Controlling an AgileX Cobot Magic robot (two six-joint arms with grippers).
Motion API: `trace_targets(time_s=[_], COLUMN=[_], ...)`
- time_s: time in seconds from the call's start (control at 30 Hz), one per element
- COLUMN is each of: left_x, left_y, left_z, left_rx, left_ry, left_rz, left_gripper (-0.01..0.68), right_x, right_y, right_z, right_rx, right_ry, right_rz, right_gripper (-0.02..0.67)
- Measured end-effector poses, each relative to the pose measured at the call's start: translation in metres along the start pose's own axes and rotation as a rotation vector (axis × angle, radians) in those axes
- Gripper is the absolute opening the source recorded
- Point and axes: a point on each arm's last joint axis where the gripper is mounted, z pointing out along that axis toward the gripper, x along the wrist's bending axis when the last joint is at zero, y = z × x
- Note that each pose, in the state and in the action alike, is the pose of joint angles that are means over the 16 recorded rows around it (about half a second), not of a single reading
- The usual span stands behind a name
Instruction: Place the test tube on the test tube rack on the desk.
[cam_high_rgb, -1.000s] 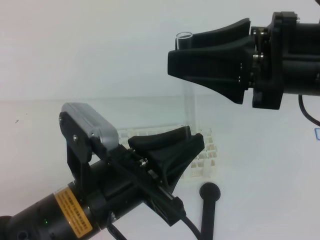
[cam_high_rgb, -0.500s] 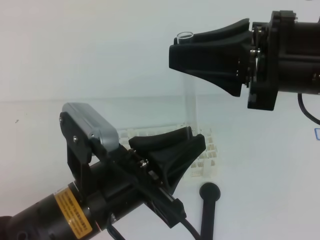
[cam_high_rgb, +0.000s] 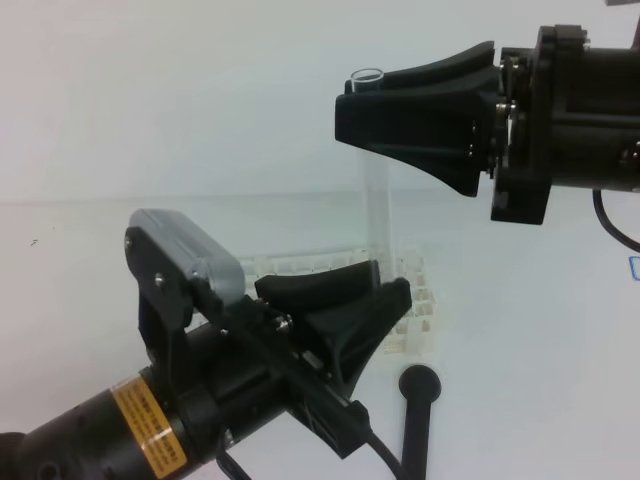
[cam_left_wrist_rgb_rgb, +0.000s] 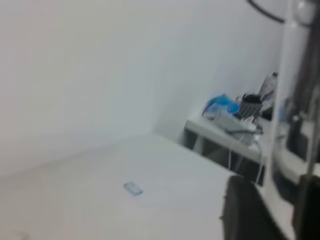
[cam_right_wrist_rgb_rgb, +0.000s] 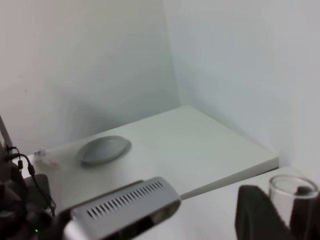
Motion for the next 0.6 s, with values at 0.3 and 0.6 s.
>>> trace_targets(time_s=[0.3,0.6], left_x=[-0.001,-0.002], left_y=[0.009,0.027], left_z=[-0.013,-0.054], left_rx=[0.042,0.143], left_ry=[0.058,0.215], left_rz=[0.063,0.133], left_gripper=[0.373,0.305], right_x=[-0.004,-0.006], right_y=[0.005,0.015], right_z=[-0.003,-0.011], right_rx=[-0.025,-0.06], right_ry=[-0.095,-0.198], right_rz=[-0.056,-0.123], right_gripper=[0.129,0.128])
